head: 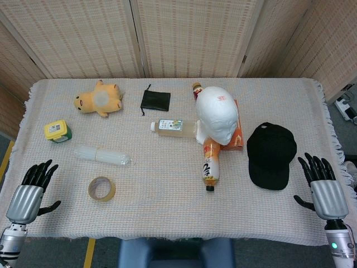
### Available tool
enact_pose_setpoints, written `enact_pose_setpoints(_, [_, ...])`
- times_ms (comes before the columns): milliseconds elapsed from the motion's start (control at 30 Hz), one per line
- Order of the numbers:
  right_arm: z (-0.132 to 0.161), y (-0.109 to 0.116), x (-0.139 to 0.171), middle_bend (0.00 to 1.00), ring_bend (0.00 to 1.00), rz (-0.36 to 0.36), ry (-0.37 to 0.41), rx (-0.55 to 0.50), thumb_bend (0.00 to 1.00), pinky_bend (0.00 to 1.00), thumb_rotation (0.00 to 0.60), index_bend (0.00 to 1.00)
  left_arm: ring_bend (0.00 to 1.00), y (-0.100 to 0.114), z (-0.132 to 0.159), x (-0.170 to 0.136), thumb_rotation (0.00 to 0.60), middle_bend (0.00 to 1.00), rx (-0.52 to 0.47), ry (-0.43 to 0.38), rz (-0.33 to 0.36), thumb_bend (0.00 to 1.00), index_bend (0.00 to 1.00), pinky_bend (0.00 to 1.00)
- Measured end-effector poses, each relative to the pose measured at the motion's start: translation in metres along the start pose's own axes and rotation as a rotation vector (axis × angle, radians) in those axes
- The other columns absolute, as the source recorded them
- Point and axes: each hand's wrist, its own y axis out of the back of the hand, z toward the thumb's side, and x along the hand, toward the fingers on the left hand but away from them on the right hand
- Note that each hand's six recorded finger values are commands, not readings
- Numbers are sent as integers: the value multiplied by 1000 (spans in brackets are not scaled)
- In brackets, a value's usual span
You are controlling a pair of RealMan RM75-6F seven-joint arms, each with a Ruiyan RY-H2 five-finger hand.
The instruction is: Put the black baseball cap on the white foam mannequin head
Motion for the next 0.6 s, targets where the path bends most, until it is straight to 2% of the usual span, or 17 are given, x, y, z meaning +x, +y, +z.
enact_pose_setpoints(267, [-2, -6, -2, 5, 0, 7, -1, -1, 40, 1, 600, 0, 0, -11, 7, 2, 600, 0, -9, -25, -27, 170, 59, 110])
enact_pose_setpoints(300, [-1, -6, -1, 22, 1, 6, -2, 1, 40, 20, 600, 0, 0, -10, 8, 2, 600, 0, -13, -28, -27, 171, 59, 111])
enact_pose_setpoints(333, [-1, -6, -1, 85, 35, 2, -3, 7, 40, 100, 600, 1, 0, -10, 8, 2, 600, 0, -19, -31, -25, 171, 59, 111])
enact_pose_setpoints(367, [0, -5, 0, 201, 130, -5, -3, 13, 39, 213, 600, 19, 0, -9, 8, 2, 600, 0, -23, -32, -23, 171, 59, 111])
enact_pose_setpoints(433, [3, -5, 2, 479, 399, -26, 2, 21, 41, 425, 600, 92, 0, -6, 6, 3, 600, 0, -33, -27, -17, 171, 49, 112])
enact_pose_setpoints(500, [6, -8, 4, 757, 668, -38, 8, 30, 42, 635, 600, 222, 0, -4, 2, 4, 600, 0, -31, -15, -14, 171, 30, 112])
enact_pose_setpoints(567, [7, -16, 6, 939, 868, -40, 8, 42, 45, 842, 600, 359, 0, -4, -2, 5, 600, 0, -31, 3, -24, 171, 16, 117])
enact_pose_setpoints(600, [7, -21, 8, 985, 941, -38, 6, 45, 50, 927, 600, 435, 0, -4, -3, 5, 600, 0, -38, 8, -31, 171, 12, 121])
